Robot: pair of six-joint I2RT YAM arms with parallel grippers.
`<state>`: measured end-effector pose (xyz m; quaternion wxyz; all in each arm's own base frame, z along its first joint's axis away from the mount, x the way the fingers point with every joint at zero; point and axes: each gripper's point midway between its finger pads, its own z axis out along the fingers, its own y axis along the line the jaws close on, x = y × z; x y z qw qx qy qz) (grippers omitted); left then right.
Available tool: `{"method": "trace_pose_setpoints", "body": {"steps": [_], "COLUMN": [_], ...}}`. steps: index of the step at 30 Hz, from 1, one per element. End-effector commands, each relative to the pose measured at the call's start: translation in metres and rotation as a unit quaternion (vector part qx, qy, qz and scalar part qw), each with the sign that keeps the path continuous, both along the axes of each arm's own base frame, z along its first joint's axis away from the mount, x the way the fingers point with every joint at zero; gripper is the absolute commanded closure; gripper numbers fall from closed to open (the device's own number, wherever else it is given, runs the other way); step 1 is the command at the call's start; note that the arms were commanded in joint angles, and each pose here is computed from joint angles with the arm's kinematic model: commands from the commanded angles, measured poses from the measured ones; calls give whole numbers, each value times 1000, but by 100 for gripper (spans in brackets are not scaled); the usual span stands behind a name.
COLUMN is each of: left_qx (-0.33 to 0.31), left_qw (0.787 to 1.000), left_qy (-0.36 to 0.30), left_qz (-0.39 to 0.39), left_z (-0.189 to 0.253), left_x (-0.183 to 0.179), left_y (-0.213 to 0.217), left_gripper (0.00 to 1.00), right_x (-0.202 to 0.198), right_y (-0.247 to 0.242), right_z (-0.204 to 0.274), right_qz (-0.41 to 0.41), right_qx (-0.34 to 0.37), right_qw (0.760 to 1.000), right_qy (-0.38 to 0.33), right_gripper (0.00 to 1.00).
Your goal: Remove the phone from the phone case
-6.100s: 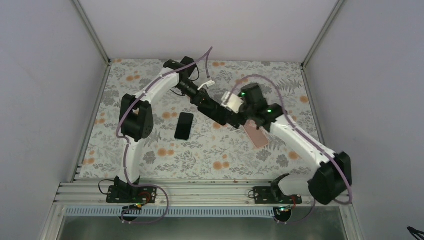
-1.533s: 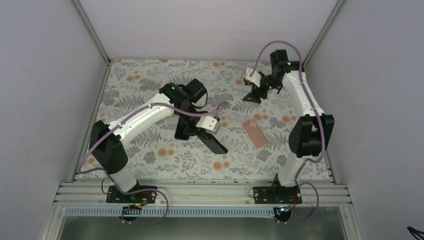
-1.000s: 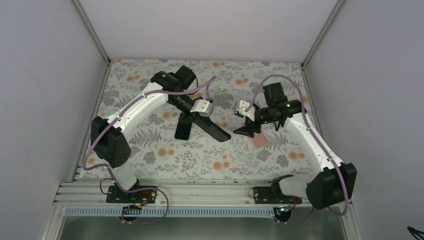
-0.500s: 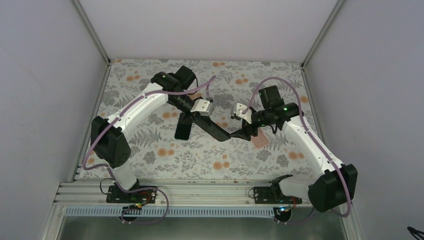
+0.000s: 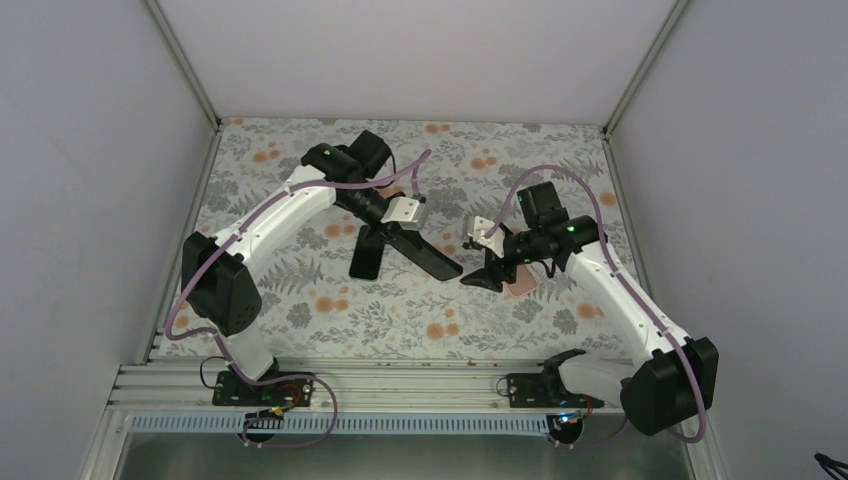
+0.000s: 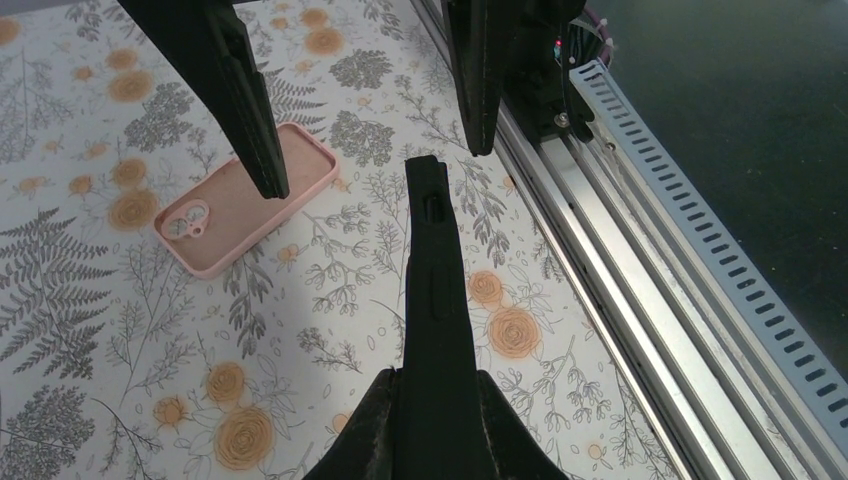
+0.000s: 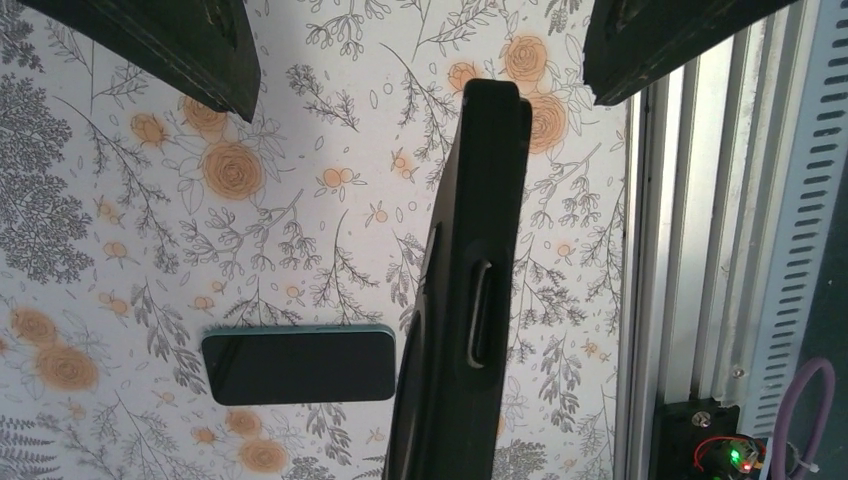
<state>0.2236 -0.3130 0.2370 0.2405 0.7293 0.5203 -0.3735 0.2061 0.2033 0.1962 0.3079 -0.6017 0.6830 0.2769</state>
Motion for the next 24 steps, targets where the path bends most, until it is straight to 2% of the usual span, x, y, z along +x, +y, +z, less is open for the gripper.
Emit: {"method": "trace_pose_setpoints", "body": {"steps": [1, 13, 24], "left_qx": [-36, -26, -26], "left_qw": [999, 1000, 1000], "left_qy": [-1, -5, -5], "left_qz": [-14, -14, -11], "left_z": [18, 12, 12], "left_x": [-4, -6, -5], "left_y": [-4, 0, -1], "left_gripper": [98, 98, 98], "right_x": [2, 19, 20], "right_y": [4, -3, -2], "right_z": [3, 2, -2], "right_qz": [-1, -23, -14], "right_qx": [12, -4, 1], "right_qw": [1000, 999, 1000], "right_qy": [-7, -30, -19], "right_gripper": [17, 17, 18]}}
